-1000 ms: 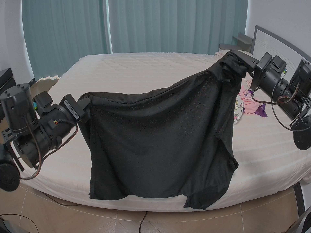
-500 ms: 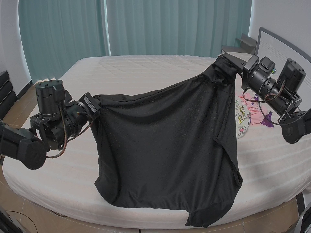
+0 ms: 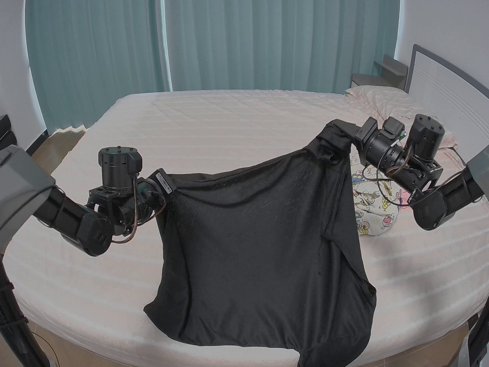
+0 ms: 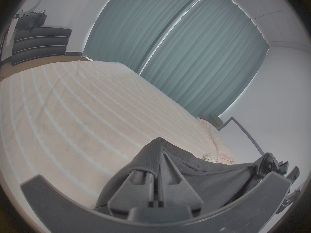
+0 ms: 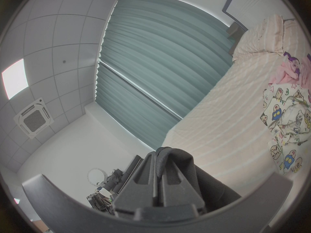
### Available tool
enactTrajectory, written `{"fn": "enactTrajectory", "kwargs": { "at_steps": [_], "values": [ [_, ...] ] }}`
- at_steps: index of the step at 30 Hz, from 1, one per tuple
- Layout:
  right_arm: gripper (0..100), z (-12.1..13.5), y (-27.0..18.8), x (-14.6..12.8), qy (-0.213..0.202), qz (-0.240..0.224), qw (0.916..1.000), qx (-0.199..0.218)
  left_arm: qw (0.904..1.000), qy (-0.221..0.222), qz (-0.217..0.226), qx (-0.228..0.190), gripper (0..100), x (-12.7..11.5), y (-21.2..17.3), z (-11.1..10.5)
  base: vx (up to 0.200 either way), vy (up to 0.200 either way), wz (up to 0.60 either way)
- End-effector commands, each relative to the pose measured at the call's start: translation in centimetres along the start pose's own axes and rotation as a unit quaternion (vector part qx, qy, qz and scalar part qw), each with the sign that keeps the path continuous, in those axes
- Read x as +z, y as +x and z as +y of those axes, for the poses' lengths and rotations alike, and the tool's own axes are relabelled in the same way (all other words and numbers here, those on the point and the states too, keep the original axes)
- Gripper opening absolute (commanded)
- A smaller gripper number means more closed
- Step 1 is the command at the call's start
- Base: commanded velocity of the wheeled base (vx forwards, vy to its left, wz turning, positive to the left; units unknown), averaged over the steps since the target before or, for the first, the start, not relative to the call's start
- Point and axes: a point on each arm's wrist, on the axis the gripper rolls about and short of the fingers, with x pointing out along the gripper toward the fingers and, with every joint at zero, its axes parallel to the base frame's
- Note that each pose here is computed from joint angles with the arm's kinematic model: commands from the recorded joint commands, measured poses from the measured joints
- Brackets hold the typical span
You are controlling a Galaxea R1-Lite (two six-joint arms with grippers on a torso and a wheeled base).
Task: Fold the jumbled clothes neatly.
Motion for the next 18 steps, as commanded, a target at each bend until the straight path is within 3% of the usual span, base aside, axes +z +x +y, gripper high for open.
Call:
{"fn": "enactTrajectory", "kwargs": {
  "at_steps": [1,2,3,9,13,18],
  "values": [
    [0,-4.5,1.4,-2.6,0.006,0.029,0.9987,-0.042,0.9992,-0.001,0.019,0.036,100,-1.8,4.3,2.4,0.0,0.0,0.0],
    [0,-5.0,1.6,-2.9,0.005,0.033,0.9984,-0.046,0.999,-0.007,0.017,0.04,100,-1.9,4.8,2.8,0.0,0.0,0.0],
    [100,-5.0,1.6,-2.9,0.005,0.033,0.9984,-0.046,0.999,-0.007,0.017,0.04,100,-1.9,4.8,2.8,0.0,0.0,0.0],
    [100,-8.3,2.6,-4.8,-0.011,0.044,0.9952,-0.086,0.9972,-0.025,0.016,0.068,100,-2.9,8.3,5.1,0.0,0.0,0.0],
    [100,-10.6,3.8,-5.0,-0.026,-0.009,0.9885,-0.149,0.9959,-0.028,0.008,0.086,100,-3.0,9.8,6.5,0.0,0.0,0.0],
    [100,-11.5,4.0,-4.2,-0.048,-0.036,0.9817,-0.181,0.9959,-0.028,-0.015,0.084,100,-1.6,10.4,6.8,0.0,0.0,0.0]
  ]
}}
